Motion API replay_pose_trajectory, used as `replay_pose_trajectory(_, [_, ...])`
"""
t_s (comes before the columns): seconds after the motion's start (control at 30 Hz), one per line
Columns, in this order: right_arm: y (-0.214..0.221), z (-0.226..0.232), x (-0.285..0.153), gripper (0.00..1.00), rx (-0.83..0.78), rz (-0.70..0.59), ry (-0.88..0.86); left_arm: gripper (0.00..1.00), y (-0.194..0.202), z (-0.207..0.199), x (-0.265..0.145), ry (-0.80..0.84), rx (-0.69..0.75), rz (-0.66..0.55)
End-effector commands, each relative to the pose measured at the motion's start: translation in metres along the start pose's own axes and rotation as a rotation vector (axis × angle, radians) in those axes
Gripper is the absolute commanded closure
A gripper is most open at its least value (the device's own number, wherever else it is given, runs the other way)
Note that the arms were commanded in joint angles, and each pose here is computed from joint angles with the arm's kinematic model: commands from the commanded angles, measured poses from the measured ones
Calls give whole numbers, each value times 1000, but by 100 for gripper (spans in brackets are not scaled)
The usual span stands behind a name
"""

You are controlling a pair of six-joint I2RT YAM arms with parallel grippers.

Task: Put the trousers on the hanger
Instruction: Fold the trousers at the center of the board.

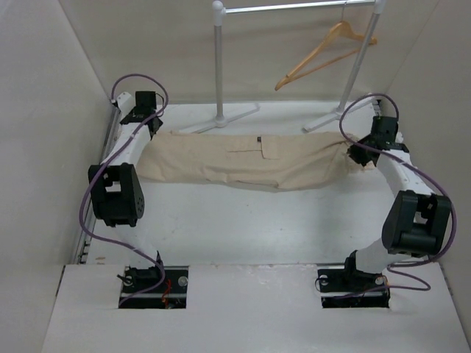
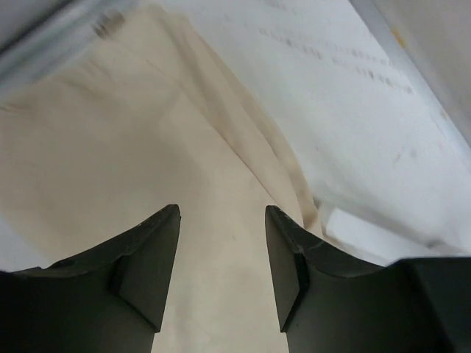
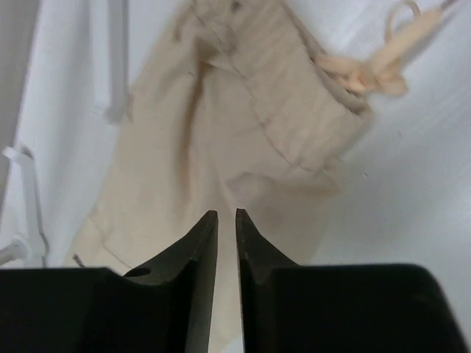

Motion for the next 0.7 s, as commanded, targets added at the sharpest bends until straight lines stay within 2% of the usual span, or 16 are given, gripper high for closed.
replay_pose_trajectory(0.0, [13, -17, 13, 79, 12, 6, -8, 53, 32, -8, 18, 55, -54, 92])
replay_pose_trajectory(0.07, [22, -20, 16, 71, 4, 50, -23, 54, 41, -6, 31, 56, -70, 135])
replay_pose_trajectory(0.17, [30, -24, 24, 48, -14, 95, -26, 54, 51, 5, 48, 28, -81, 178])
replay_pose_trajectory(0.2, [32, -27, 26, 44, -14, 96, -18, 54, 55, 11, 54, 11, -86, 191])
replay_pose_trajectory(0.33, [36, -45, 43, 44, 0, 118, 44, 54, 71, 39, 72, -58, -100, 244])
replay_pose_trajectory(0.43, [39, -58, 57, 45, 14, 134, 93, 54, 78, 59, 81, -103, -112, 268])
replay_pose_trajectory(0.53, [41, -65, 67, 54, 19, 148, 127, 54, 80, 75, 85, -134, -107, 277])
replay_pose_trajectory(0.67, [39, -76, 68, 86, 36, 132, 160, 54, 82, 89, 84, -177, -39, 264])
Point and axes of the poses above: each gripper's point midway between its finger pads, its own x axis out along the fingers, its own z axis along the line the jaws close on, y = z × x, the point moved 4 cm from there along -x, back along the fingers, and after that the axes turned 14 degrees about x, right-handed, at the moved point
